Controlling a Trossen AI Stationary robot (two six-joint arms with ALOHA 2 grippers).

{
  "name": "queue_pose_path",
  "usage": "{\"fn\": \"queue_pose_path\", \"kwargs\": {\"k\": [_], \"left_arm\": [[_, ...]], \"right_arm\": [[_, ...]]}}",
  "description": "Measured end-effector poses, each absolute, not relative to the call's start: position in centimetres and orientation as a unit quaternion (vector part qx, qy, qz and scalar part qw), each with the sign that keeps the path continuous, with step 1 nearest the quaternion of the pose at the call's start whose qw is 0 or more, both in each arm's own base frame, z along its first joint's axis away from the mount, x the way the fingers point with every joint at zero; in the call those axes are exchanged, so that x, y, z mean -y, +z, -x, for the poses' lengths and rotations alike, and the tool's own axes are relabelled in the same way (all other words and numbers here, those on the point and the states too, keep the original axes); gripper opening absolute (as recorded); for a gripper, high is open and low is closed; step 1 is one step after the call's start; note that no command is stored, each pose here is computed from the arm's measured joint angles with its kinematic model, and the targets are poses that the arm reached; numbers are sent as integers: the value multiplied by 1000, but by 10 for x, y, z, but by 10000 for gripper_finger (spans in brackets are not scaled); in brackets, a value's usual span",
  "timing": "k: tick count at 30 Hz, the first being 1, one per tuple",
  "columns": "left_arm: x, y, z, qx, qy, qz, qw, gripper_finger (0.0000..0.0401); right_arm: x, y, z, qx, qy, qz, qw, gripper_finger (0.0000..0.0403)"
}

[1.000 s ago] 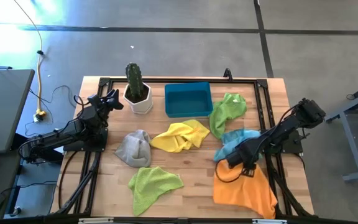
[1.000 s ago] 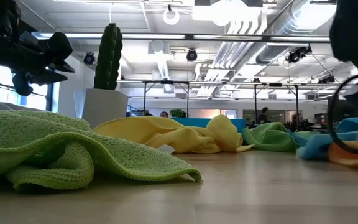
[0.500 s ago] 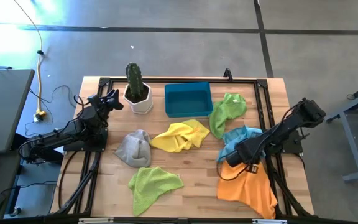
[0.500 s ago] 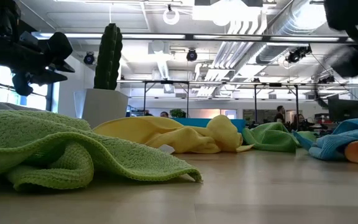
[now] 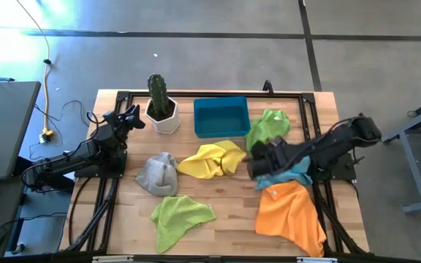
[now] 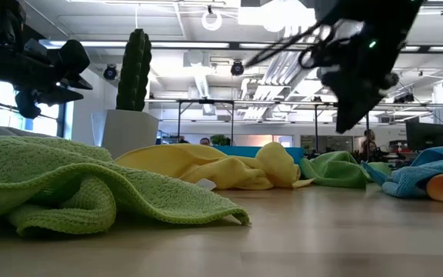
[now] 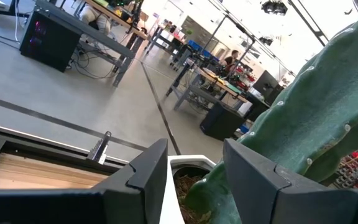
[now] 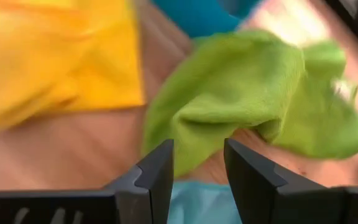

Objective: Fold microfiber towels
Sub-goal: Adjust the microfiber towels

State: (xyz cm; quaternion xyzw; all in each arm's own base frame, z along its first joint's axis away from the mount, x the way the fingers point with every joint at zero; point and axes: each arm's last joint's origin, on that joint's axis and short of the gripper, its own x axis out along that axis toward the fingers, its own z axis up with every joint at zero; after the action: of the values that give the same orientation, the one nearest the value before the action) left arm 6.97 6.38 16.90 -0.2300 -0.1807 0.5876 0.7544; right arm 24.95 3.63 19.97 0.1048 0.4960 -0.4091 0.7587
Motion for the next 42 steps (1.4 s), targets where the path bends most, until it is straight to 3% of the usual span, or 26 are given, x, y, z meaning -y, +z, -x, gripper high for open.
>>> {"fn": "queue_pose_path", "kwargs": {"k": [6,14,25,37,42], "left_arm": [[-64,169,-70,181,588,230,754,147],[-64,169,-70,181,588,230,754,147],[-64,169,-70,181,588,230,754,147],[-64,169,-70,181,587,230,755,147],[-64,169,-70,181,587,230,755,147]], "right_arm": [[10,183,-250,-497,-447,-209,714,133],[42,185,-261,-475,-422,-206,744,133],[65,176,-261,-497,-402,-270,720,133],[68,144,-266,-576,-375,-228,689,133],[75,140,-259,-592,-409,-205,664,133]]}}
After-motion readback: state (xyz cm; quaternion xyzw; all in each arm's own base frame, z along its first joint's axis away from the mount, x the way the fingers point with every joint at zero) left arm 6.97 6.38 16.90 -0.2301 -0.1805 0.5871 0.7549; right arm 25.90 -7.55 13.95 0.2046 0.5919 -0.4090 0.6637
